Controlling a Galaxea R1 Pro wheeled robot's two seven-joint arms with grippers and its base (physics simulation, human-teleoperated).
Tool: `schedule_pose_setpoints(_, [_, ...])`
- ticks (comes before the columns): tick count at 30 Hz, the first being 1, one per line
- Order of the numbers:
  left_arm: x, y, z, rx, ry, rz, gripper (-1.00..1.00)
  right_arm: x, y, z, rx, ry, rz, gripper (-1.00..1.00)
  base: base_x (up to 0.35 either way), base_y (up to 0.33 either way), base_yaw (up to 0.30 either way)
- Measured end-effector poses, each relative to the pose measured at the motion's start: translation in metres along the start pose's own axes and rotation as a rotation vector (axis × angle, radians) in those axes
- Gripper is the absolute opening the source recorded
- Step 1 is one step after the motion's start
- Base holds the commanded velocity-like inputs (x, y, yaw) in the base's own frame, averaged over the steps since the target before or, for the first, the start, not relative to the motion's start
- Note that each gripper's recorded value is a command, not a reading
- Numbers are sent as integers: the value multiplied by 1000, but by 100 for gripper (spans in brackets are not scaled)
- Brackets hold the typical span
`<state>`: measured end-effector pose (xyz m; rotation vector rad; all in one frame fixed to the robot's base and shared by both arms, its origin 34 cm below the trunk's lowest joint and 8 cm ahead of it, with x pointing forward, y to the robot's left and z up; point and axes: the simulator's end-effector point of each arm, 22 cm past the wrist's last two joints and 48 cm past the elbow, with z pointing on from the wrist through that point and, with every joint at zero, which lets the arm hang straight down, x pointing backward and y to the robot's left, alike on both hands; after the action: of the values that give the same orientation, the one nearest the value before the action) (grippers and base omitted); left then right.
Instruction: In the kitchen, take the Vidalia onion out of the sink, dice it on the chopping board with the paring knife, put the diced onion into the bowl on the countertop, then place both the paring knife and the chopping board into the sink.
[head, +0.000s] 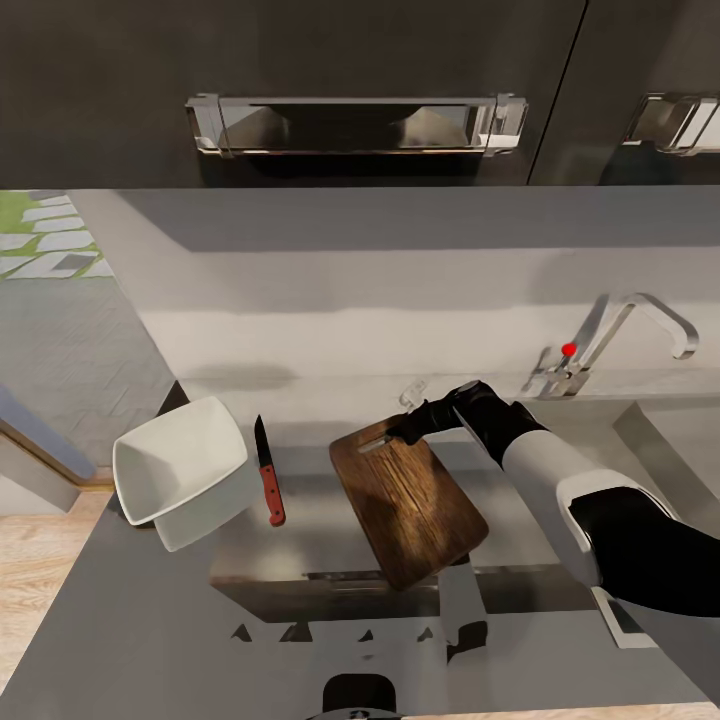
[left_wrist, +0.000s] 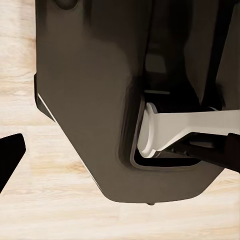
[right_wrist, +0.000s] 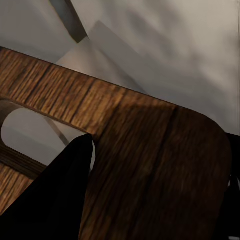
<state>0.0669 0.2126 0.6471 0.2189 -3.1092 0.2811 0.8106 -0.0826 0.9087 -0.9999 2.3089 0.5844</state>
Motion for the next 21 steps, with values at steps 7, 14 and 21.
schedule_pose_setpoints(7, [0, 0, 0, 0, 0, 1, 100, 0, 0, 0, 0, 1, 0, -100, 0, 0, 0])
schedule_pose_setpoints(14, [0, 0, 0, 0, 0, 0, 100, 0, 0, 0, 1, 2, -2, -100, 0, 0, 0])
schedule_pose_setpoints(21, [0, 0, 0, 0, 0, 0, 100, 0, 0, 0, 1, 5, -1, -100, 0, 0, 0])
